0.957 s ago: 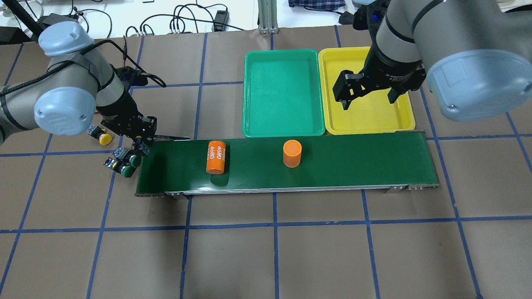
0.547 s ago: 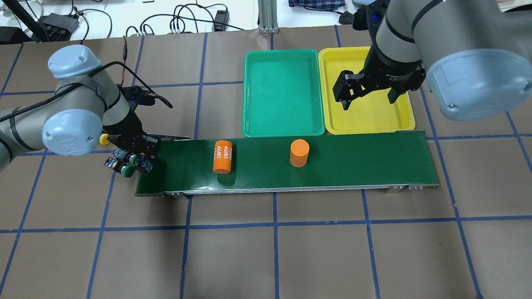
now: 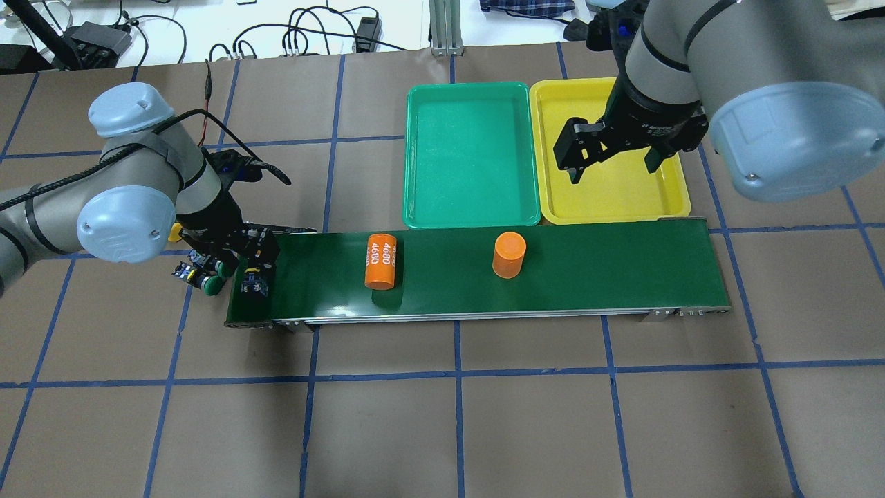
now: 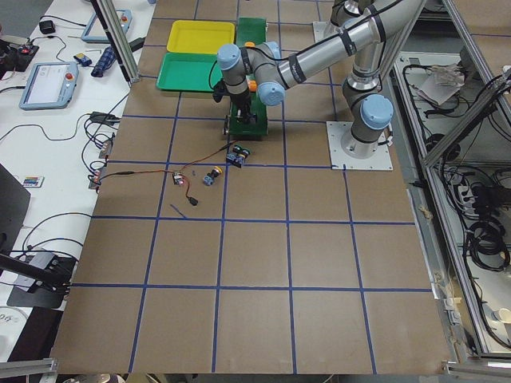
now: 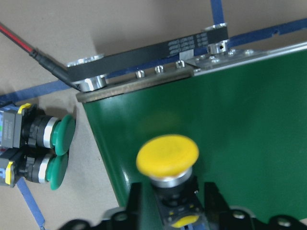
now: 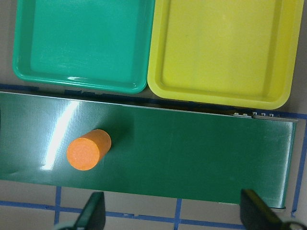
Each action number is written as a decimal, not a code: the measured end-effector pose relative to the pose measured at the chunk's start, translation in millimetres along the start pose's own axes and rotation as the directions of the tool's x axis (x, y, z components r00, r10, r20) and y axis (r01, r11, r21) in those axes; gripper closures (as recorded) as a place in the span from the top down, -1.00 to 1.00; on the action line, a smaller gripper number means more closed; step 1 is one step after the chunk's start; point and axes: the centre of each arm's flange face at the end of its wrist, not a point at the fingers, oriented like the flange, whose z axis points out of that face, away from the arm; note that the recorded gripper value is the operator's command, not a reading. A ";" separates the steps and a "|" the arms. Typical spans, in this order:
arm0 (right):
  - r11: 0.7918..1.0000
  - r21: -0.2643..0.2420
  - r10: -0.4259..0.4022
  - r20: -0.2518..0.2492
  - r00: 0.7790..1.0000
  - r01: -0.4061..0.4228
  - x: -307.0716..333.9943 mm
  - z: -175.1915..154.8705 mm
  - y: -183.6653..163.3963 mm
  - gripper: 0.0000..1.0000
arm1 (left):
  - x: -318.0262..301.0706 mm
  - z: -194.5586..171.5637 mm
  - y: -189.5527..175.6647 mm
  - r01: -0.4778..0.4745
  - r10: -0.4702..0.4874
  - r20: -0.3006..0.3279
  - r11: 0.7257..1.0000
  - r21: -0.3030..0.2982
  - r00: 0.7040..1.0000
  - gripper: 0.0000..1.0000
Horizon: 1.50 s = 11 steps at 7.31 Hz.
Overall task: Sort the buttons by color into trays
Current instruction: 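Set the yellow push-button switch on the belt and open the left gripper, then move the left gripper back and grasp another yellow push-button switch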
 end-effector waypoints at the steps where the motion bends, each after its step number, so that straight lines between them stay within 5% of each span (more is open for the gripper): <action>1: 1.000 0.000 0.000 0.000 1.000 0.000 0.0 0.0 0.0 1.00 | 1.5 -11.2 1.2 0.003 -0.003 -0.001 1.000 0.023 1.000 1.00; 5: 1.000 0.000 0.000 0.000 1.000 0.000 0.0 0.0 0.0 1.00 | -79.4 -79.5 -11.0 0.123 -0.128 0.033 0.982 0.144 0.991 1.00; 7: 1.000 -0.001 0.001 0.001 1.000 -0.001 -0.1 0.2 0.1 1.00 | -150.6 -65.2 -20.1 0.214 -0.227 0.040 0.955 0.208 0.973 1.00; 11: 1.000 -0.002 0.002 0.001 1.000 -0.002 -0.1 0.2 0.2 1.00 | -219.4 2.0 -40.9 0.350 -0.363 0.024 0.912 0.214 0.931 1.00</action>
